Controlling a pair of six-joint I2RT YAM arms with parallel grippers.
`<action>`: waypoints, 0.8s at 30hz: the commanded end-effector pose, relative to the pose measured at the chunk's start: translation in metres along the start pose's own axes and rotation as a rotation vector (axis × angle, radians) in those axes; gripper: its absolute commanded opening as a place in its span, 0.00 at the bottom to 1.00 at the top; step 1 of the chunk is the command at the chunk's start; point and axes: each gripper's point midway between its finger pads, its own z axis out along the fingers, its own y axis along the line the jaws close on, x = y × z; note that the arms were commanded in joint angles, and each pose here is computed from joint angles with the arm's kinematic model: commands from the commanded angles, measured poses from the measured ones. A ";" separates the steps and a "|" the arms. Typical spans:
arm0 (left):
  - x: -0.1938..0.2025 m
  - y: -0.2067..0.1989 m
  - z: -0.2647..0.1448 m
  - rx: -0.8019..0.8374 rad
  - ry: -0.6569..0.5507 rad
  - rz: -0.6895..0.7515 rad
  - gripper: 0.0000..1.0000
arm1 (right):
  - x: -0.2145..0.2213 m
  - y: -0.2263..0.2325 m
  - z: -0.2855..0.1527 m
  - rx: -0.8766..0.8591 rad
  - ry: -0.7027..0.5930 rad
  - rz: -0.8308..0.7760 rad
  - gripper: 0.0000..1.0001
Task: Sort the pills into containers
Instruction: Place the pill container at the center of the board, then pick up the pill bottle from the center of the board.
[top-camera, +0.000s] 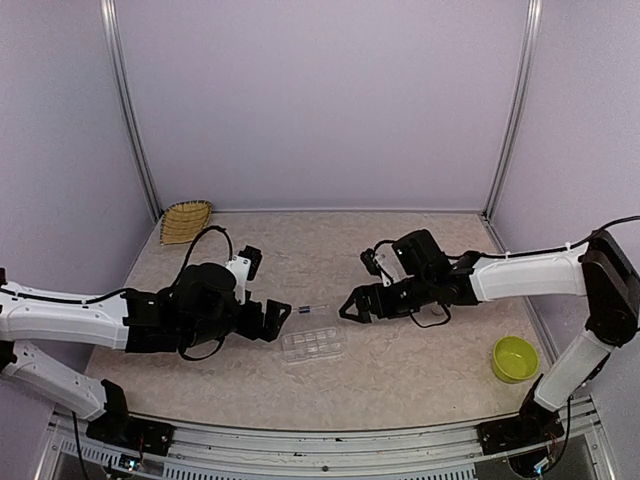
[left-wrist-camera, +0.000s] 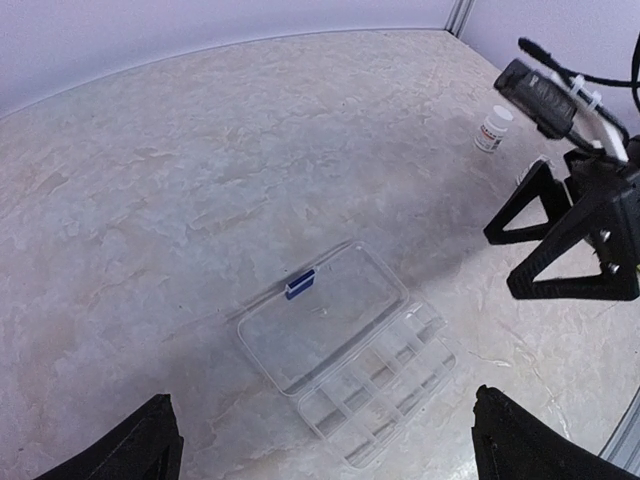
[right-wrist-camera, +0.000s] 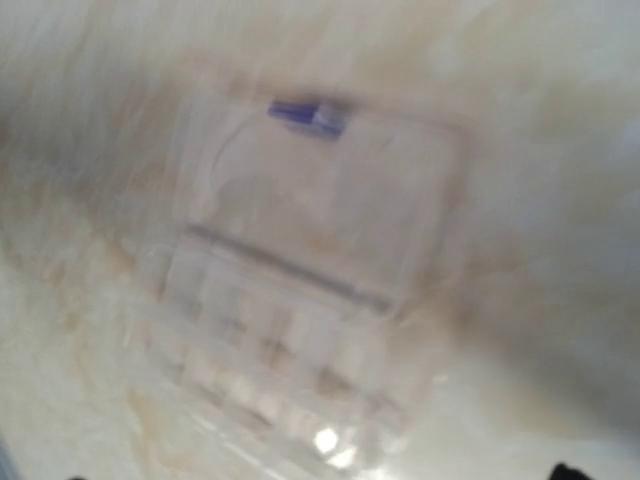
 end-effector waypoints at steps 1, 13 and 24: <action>0.002 -0.002 0.008 0.010 0.006 0.018 0.99 | -0.020 -0.017 -0.039 0.183 -0.087 -0.097 1.00; -0.052 -0.033 0.054 0.062 0.086 0.040 0.99 | -0.059 -0.020 -0.122 0.323 -0.313 -0.219 1.00; -0.107 -0.058 0.078 0.093 0.013 0.117 0.99 | -0.046 -0.087 -0.154 0.533 -0.408 -0.049 1.00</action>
